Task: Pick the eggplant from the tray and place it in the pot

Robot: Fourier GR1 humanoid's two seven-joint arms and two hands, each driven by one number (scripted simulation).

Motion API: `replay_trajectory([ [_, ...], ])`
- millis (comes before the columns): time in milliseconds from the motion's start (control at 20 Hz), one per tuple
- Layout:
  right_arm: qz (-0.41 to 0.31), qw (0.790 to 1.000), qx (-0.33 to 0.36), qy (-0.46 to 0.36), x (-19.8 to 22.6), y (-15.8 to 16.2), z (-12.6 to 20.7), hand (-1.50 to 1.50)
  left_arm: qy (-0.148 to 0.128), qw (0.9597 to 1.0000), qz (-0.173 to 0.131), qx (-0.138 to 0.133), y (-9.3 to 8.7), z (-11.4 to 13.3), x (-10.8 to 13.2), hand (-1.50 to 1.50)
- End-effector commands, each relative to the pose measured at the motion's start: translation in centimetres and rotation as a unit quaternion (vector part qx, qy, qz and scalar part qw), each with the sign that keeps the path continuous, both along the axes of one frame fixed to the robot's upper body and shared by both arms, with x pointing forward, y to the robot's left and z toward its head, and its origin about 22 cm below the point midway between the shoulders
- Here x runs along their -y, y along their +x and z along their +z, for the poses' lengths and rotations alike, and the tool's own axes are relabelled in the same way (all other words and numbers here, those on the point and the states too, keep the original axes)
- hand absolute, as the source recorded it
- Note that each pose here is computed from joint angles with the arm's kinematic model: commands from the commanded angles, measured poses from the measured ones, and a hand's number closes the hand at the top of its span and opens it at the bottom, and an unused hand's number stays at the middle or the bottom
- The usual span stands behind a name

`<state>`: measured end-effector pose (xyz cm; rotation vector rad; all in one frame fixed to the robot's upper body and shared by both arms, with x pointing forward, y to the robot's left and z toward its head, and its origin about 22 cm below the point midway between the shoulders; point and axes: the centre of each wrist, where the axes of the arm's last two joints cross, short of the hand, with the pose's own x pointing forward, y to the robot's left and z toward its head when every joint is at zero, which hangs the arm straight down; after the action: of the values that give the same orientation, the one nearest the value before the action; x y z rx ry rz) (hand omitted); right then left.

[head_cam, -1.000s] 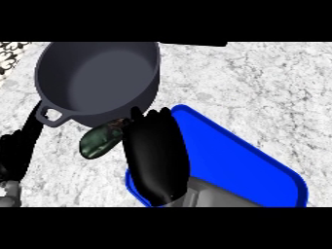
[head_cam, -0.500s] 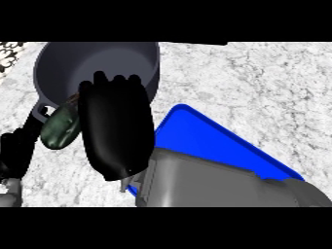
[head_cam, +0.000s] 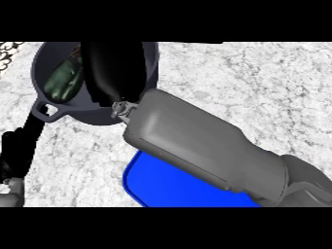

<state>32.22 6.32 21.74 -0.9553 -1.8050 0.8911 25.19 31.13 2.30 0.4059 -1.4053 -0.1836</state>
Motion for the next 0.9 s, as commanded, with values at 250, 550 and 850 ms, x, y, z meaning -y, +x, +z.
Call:
replay_trajectory([
  [250, -0.025, 0.999, -0.025, -0.014, 2.1, 7.2, -1.2, 1.5, 0.003, 0.9998, -0.015, 0.011, 0.5, 1.3, 0.5, 0.0],
  [550, -0.026, 0.998, -0.038, -0.041, 4.4, 9.3, -4.5, 1.5, 0.006, 0.9998, -0.019, 0.009, 0.0, 0.3, -0.6, 0.0],
  [850, -0.032, 0.993, -0.1, 0.045, 5.4, 9.7, -5.6, -1.5, -0.01, 0.9992, -0.036, 0.009, 1.2, 0.2, 1.2, 0.0],
])
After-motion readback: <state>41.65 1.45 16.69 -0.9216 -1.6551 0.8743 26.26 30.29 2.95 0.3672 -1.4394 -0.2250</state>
